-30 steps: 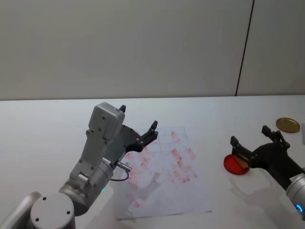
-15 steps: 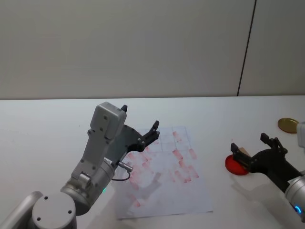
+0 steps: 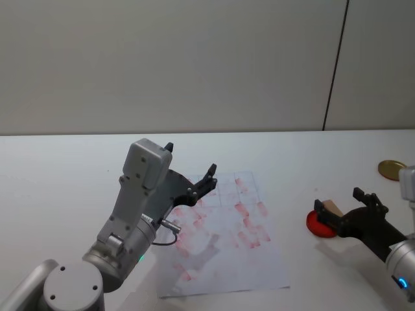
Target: Use the one hand to pick up the stamp and affix it onto the A4 paper.
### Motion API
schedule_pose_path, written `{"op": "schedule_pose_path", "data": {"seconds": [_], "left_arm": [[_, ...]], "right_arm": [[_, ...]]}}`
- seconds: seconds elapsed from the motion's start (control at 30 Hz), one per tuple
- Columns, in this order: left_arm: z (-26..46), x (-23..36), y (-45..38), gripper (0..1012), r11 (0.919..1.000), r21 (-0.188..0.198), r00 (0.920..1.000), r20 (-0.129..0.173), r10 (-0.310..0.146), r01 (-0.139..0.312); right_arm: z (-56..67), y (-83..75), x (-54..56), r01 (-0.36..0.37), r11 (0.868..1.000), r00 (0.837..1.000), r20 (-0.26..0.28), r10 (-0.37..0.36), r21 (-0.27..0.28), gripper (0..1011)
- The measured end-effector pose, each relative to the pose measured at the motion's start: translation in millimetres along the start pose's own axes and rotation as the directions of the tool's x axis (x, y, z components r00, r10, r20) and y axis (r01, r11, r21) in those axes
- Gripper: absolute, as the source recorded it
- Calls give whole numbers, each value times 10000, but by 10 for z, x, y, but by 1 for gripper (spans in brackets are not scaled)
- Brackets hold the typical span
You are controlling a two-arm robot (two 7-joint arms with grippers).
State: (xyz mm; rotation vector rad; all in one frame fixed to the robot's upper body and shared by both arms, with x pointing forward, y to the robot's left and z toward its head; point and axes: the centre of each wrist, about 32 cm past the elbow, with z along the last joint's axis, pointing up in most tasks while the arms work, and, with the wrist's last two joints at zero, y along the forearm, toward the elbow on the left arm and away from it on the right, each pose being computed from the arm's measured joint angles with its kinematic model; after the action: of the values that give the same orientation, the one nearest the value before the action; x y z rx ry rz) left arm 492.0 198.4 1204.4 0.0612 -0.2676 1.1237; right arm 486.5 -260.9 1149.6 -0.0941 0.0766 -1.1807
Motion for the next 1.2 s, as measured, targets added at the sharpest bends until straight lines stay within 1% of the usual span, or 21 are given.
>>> {"op": "schedule_pose_path", "data": {"seconds": [0.53, 0.87, 0.9, 1.0, 1.03, 1.17, 1.2], "left_arm": [[0, 0, 0, 993, 10000, 0, 10000, 0, 0, 0], [0, 0, 0, 993, 10000, 0, 10000, 0, 0, 0], [0, 0, 0, 993, 10000, 0, 10000, -1, 0, 0], [0, 0, 0, 993, 10000, 0, 10000, -1, -1, 1], [0, 0, 0, 993, 10000, 0, 10000, -1, -1, 1], [0, 0, 0, 993, 10000, 0, 10000, 0, 0, 0], [0, 0, 0, 993, 10000, -1, 10000, 0, 0, 0]], "right_arm": [[-71, 85, 84, -131, 9987, 9997, -222, 120, -491, 1001], [-84, 134, 110, -219, 9974, 9994, -287, 199, -693, 1001], [-82, 148, 116, -232, 9970, 9993, -303, 210, -733, 994], [-81, 160, 121, -245, 9967, 9992, -323, 220, -779, 930], [-80, 168, 124, -252, 9964, 9992, -338, 225, -807, 887], [-76, 185, 130, -269, 9959, 9990, -372, 237, -860, 819], [-75, 193, 132, -280, 9957, 9989, -392, 246, -879, 766]]}}
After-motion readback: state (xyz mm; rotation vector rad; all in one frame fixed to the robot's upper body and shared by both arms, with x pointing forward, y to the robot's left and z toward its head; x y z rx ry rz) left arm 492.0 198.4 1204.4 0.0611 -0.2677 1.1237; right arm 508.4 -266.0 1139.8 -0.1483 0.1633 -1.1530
